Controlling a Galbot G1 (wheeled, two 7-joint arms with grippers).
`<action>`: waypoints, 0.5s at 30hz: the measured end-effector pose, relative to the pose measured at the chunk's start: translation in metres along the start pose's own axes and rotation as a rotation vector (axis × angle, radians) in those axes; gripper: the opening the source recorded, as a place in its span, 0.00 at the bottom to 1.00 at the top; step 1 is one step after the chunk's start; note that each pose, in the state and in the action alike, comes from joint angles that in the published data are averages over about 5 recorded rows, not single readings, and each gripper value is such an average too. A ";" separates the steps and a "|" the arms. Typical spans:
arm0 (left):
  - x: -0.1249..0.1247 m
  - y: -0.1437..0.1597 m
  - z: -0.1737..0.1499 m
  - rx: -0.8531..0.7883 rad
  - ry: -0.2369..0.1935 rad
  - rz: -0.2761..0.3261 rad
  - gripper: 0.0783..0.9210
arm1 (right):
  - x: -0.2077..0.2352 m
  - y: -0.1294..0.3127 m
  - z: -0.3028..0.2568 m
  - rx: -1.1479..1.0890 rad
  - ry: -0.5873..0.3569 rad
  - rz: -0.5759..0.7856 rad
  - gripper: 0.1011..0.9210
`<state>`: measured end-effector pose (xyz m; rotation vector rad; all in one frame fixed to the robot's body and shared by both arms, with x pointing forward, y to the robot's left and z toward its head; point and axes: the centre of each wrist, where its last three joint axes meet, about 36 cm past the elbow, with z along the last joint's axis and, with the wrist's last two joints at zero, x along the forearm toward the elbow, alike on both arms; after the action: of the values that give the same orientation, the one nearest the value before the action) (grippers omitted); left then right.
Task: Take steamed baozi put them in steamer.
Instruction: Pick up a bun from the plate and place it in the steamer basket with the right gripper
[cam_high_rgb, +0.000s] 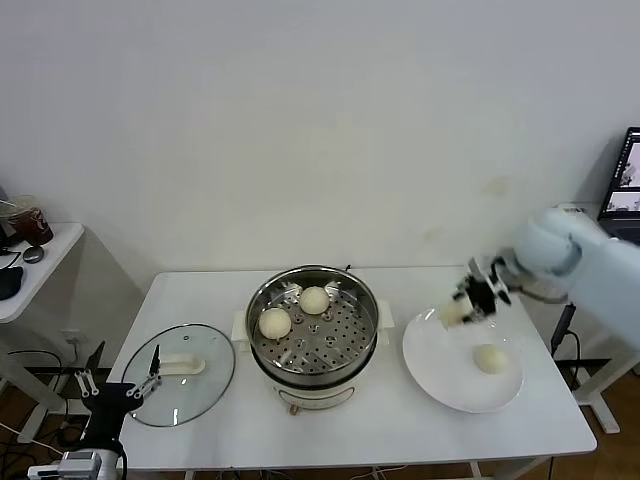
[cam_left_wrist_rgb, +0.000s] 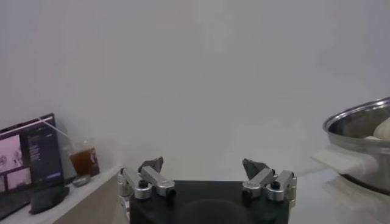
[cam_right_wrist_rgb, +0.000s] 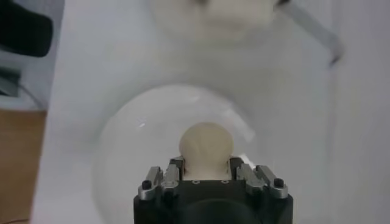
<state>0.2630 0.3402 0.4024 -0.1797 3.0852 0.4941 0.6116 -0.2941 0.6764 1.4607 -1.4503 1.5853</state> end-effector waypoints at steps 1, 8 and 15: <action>0.000 0.000 0.000 0.000 -0.001 0.000 0.88 | 0.005 -0.007 -0.013 0.035 -0.013 0.008 0.45; 0.001 0.002 -0.003 -0.009 -0.007 0.000 0.88 | -0.002 -0.037 -0.104 0.309 -0.111 -0.006 0.45; 0.003 0.007 -0.005 -0.011 -0.011 -0.015 0.88 | -0.045 -0.048 -0.178 0.595 -0.175 -0.088 0.46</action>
<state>0.2594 0.3447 0.4093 -0.1998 3.0690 0.5096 0.6053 -0.1046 0.6805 2.0015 -1.0168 1.9747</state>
